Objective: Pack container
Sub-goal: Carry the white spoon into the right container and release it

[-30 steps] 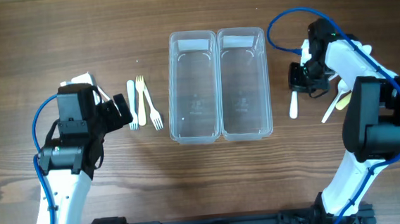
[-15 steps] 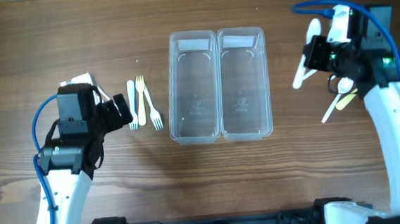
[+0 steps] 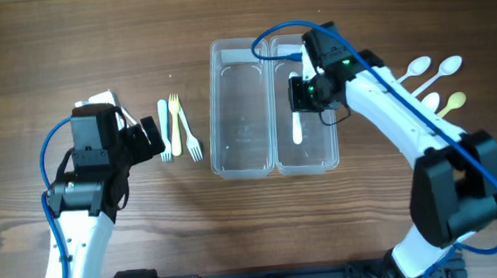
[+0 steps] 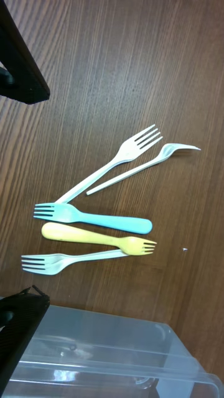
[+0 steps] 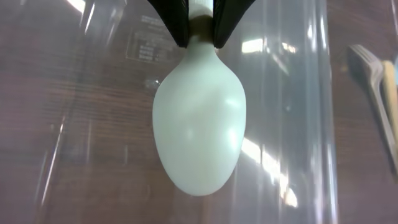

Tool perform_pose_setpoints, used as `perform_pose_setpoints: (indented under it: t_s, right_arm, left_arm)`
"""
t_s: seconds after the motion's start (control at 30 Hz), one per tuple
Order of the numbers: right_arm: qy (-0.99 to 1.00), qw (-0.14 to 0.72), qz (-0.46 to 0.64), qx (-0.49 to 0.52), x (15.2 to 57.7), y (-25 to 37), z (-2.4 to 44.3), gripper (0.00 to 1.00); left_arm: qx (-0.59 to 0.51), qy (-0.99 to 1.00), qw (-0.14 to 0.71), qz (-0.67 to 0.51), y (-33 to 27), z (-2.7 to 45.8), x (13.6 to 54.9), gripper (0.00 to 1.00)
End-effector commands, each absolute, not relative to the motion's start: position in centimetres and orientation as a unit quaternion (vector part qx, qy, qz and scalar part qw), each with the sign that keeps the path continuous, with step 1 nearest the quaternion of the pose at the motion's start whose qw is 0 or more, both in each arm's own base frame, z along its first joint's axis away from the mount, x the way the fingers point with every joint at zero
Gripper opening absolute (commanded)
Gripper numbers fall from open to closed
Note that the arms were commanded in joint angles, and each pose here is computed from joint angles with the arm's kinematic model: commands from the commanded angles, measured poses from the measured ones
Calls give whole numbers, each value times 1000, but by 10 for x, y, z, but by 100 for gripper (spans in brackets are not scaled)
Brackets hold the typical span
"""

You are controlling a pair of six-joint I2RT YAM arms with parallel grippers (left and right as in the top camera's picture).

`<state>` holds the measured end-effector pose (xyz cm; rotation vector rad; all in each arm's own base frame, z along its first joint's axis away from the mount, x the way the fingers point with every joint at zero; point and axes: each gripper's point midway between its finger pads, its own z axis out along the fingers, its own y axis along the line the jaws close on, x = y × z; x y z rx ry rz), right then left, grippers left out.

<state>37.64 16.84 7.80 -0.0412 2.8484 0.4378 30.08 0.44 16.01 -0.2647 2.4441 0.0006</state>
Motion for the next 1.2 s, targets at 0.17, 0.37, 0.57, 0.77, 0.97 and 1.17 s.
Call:
perform_pose_setpoints:
  t_s: [0.17,0.37,0.57,0.77,0.97,1.17]
  right_arm:
    - [952,272,138,-12,395,155,166,54]
    - [942,275,20,194,385,53,175,66]
    - [900,207,-36,383,356,-80,141,70]
    - [885,164,-38,435,337,-120,91,66]
    - [889,136,-29,437,349,-121,37,63]
    - [885,98,-8,456,352,-114,-2,60]
  left_arm:
    - [-94,933,347,7,5,169,305,100]
    - [-94,933,347,7,5,169,305,100]
    - [-94,933,347,7,5,169,305,100]
    - [-94,933,347,7,5,169,305,100]
    - [-94,933,347,7,5,169,305,100]
    - [-94,933,347,7,5,169,305,100]
